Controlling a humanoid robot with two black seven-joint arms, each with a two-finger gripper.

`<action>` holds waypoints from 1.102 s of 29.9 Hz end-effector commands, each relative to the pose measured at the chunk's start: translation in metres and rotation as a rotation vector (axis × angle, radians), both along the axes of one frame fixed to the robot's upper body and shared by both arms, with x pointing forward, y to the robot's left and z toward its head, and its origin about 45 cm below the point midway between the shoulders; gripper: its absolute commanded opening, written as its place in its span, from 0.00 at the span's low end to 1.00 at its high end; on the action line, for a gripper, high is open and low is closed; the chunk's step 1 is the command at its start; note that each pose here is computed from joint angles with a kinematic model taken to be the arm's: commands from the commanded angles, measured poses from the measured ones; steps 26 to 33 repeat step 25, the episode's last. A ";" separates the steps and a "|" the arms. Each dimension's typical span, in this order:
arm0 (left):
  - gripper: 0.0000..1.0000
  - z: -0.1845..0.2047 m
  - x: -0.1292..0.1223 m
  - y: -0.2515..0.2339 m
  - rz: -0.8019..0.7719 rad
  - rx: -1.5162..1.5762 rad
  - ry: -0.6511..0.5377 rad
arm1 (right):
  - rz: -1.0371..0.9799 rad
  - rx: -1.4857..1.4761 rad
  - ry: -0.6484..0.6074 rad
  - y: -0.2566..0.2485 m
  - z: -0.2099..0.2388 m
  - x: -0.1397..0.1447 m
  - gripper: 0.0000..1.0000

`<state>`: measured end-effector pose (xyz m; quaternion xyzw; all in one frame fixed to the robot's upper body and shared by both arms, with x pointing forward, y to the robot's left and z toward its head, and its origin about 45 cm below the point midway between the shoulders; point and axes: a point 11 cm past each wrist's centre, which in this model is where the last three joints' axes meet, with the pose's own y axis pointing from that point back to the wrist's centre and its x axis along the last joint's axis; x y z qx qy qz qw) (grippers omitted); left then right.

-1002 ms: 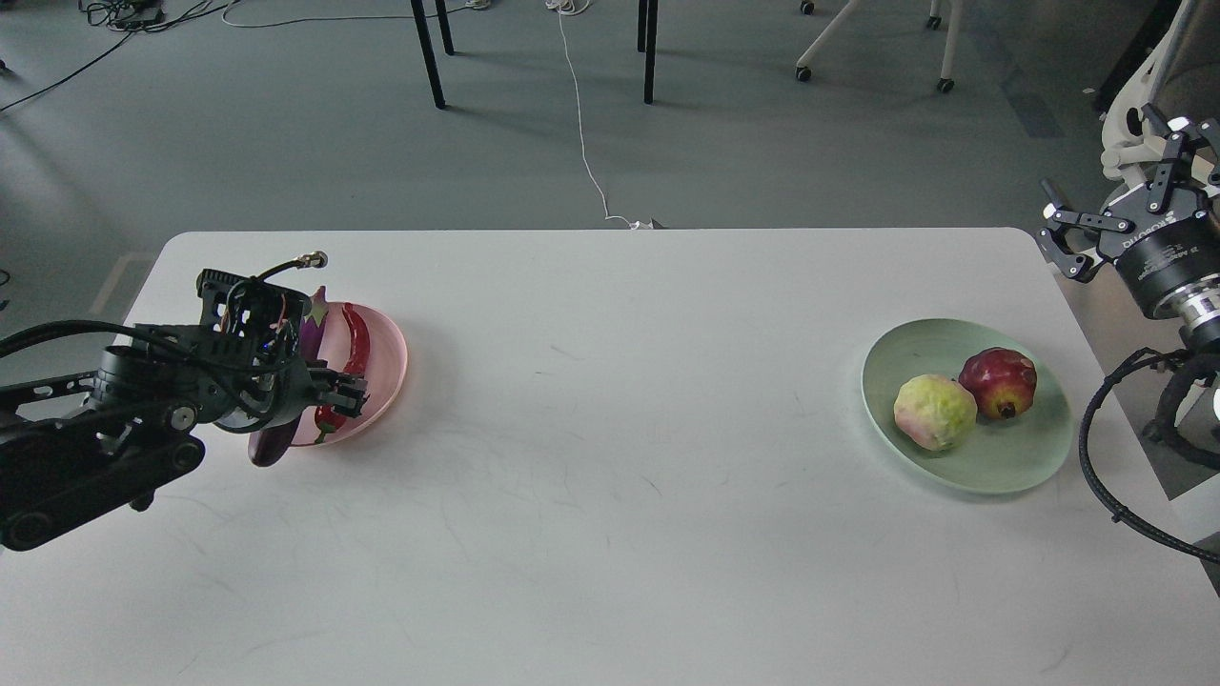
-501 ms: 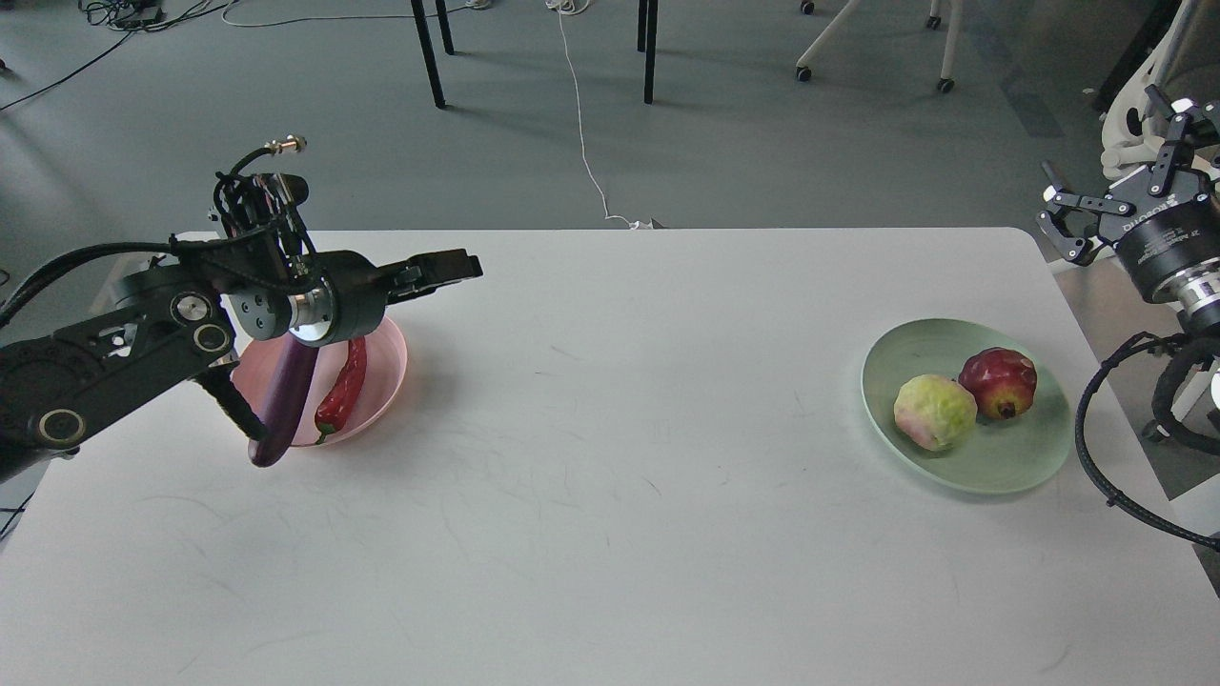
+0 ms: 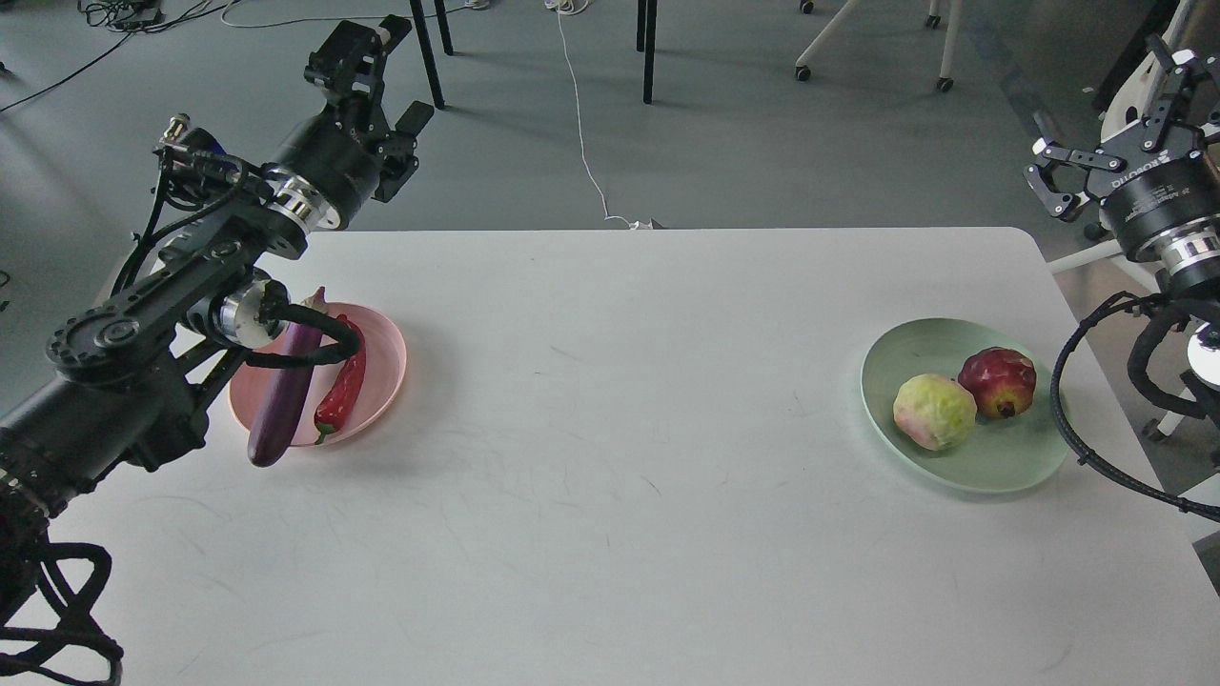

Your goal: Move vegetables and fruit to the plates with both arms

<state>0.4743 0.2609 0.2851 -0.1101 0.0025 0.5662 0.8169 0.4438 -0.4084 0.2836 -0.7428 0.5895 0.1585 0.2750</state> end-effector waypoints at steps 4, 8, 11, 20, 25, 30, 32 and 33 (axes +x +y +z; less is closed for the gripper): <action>0.98 -0.004 0.004 0.021 -0.026 -0.283 0.048 | 0.032 0.114 -0.017 0.036 -0.009 0.010 0.99; 0.98 -0.012 0.004 0.036 -0.030 -0.405 0.062 | 0.001 0.132 -0.005 0.032 -0.013 0.016 0.99; 0.98 -0.026 0.002 0.040 -0.012 -0.499 0.090 | -0.002 0.176 0.017 0.046 -0.022 0.022 0.99; 0.98 -0.063 -0.010 0.047 0.030 -0.506 0.177 | -0.004 0.178 0.058 0.049 -0.041 0.018 0.99; 0.98 -0.079 -0.016 0.048 0.038 -0.497 0.229 | 0.005 0.175 0.048 0.050 -0.037 0.019 0.99; 0.98 -0.079 -0.016 0.048 0.038 -0.497 0.229 | 0.005 0.175 0.048 0.050 -0.037 0.019 0.99; 0.98 -0.079 -0.016 0.048 0.038 -0.497 0.229 | 0.005 0.175 0.048 0.050 -0.037 0.019 0.99; 0.98 -0.079 -0.016 0.048 0.038 -0.497 0.229 | 0.005 0.175 0.048 0.050 -0.037 0.019 0.99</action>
